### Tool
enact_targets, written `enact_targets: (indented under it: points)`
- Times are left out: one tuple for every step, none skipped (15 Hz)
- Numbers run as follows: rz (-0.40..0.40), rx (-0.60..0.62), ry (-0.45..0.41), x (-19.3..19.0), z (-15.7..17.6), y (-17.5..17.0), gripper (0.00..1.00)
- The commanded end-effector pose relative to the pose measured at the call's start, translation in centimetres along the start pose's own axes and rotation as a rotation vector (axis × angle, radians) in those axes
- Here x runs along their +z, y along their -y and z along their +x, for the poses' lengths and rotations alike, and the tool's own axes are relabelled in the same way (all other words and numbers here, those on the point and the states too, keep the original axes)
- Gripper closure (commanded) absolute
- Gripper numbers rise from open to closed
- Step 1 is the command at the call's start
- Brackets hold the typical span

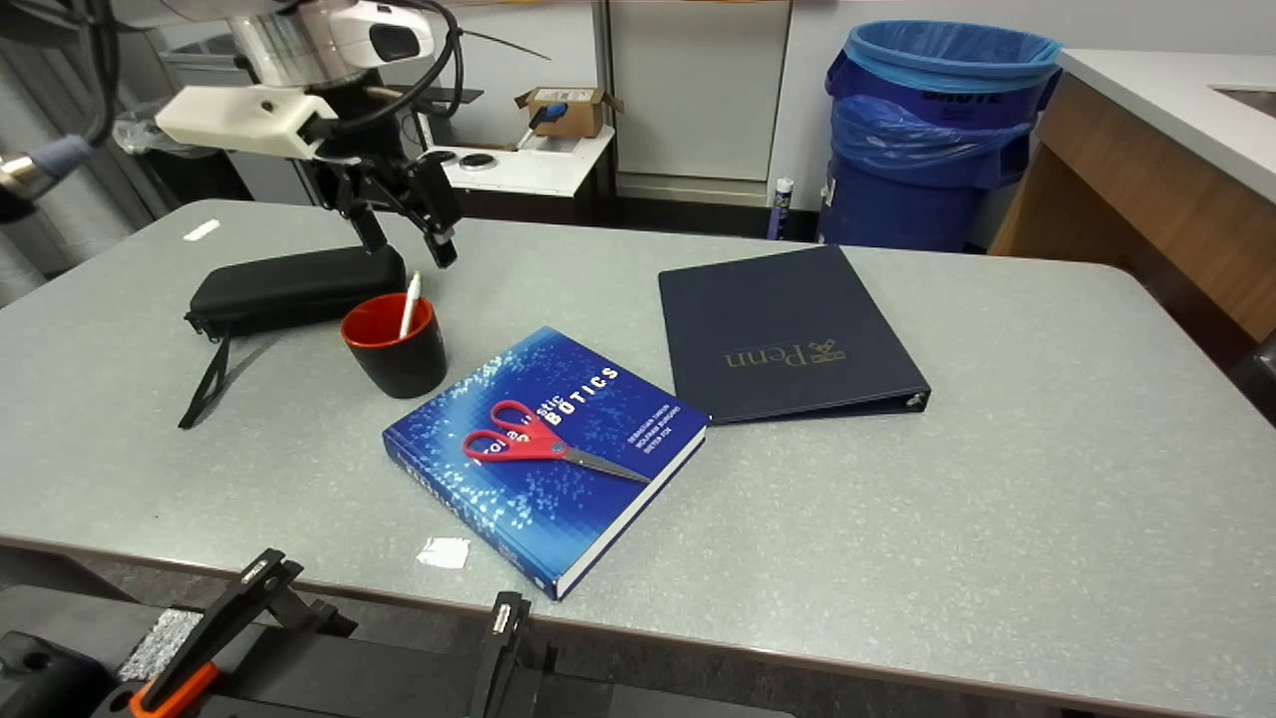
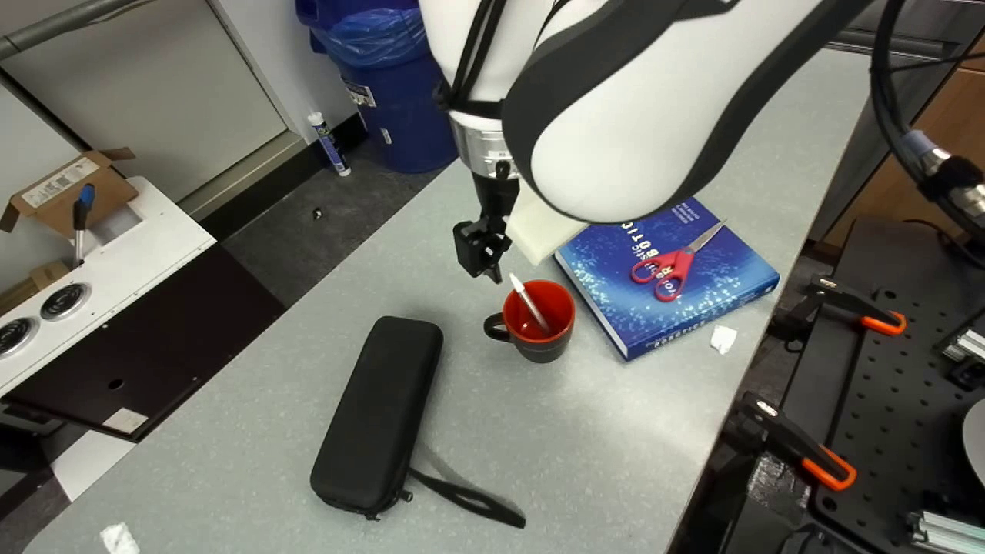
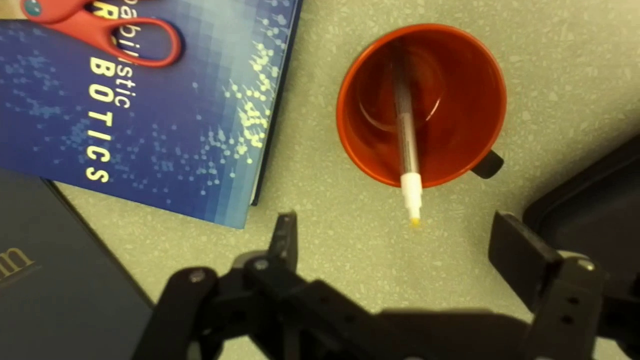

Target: Move the white pen from the mug and put it on the table

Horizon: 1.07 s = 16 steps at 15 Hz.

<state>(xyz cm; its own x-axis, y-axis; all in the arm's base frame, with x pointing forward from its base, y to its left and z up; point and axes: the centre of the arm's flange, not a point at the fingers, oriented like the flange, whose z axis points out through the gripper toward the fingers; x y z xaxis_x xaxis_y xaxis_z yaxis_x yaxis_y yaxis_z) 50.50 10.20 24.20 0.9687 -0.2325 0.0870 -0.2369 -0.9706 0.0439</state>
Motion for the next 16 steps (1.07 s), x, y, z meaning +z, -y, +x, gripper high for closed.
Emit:
enact_targets:
  points:
    - [-0.013, 0.022, -0.029, 2.7, 1.8, 2.1, 0.00]
    - [-0.016, 0.025, -0.028, 3.1, 1.9, 2.3, 0.00]
    - [-0.019, 0.026, -0.025, 3.6, 2.1, 2.5, 0.00]
    - [-0.025, 0.028, -0.020, 3.9, 2.2, 2.6, 0.00]
    - [-0.025, 0.025, -0.019, 4.2, 2.3, 2.7, 0.00]
    - [-0.026, 0.020, -0.016, 4.4, 2.4, 2.8, 0.14]
    - [-0.027, 0.016, -0.012, 4.5, 2.4, 2.8, 0.26]
    - [-0.028, 0.017, -0.012, 4.6, 2.5, 3.0, 0.35]
    - [-0.026, 0.016, -0.008, 4.7, 2.5, 3.0, 0.42]
    - [-0.024, 0.015, -0.006, 4.7, 2.5, 3.0, 0.51]
    - [-0.021, 0.017, 0.003, 4.6, 2.5, 3.0, 0.58]
    - [-0.018, 0.020, 0.011, 4.5, 2.4, 2.8, 0.66]
    - [-0.010, 0.021, 0.015, 4.2, 2.3, 2.7, 0.74]
    - [-0.002, 0.024, 0.017, 4.0, 2.1, 2.6, 0.81]
    - [0.005, 0.028, 0.023, 3.8, 2.0, 2.5, 0.90]
    - [0.008, 0.035, 0.027, 3.7, 2.0, 2.4, 0.97]
